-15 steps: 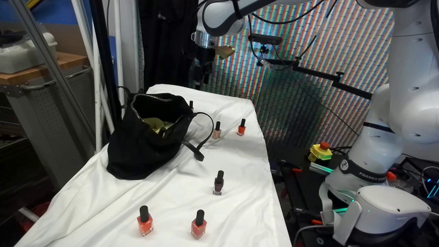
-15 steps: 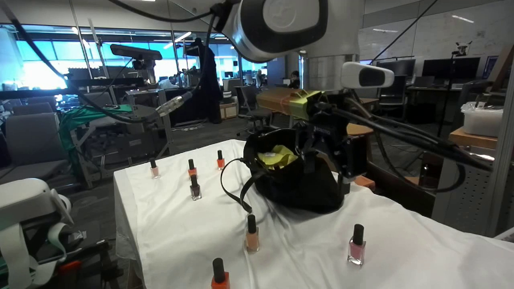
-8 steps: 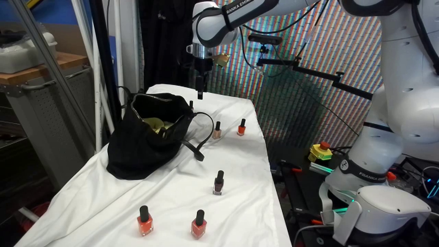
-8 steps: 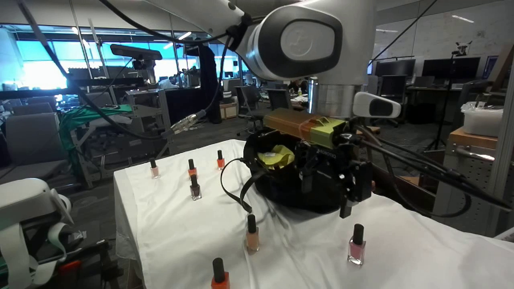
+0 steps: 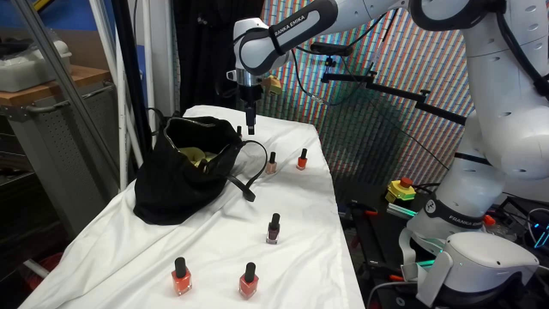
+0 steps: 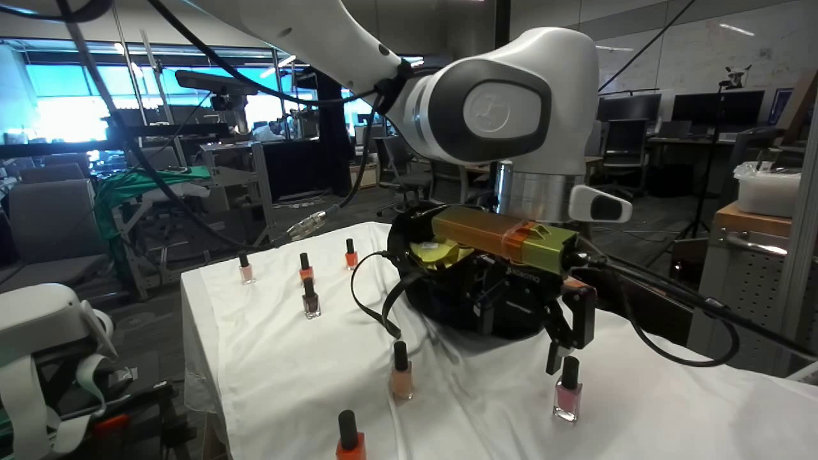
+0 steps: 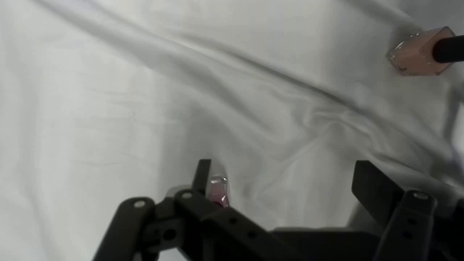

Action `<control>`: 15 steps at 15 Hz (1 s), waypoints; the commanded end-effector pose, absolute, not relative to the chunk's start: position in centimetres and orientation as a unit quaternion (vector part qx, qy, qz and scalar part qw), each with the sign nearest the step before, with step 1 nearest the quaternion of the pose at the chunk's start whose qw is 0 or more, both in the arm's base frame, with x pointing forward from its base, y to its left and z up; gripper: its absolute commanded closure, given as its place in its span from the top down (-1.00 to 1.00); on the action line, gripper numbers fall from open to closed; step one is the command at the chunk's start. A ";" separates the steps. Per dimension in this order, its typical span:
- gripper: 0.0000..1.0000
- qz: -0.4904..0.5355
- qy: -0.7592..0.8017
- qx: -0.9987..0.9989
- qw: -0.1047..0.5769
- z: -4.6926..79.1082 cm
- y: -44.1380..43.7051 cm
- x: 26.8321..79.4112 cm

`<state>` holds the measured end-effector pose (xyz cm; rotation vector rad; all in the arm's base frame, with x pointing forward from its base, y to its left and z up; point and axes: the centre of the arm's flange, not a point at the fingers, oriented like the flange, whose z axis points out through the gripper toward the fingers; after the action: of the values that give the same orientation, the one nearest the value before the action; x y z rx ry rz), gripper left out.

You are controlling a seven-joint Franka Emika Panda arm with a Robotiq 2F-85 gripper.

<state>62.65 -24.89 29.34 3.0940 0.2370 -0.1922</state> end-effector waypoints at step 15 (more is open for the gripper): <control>1.00 -0.054 0.158 0.986 0.008 25.3 -27.4 67.1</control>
<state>65.42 -26.34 25.46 3.0769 0.4487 -0.1992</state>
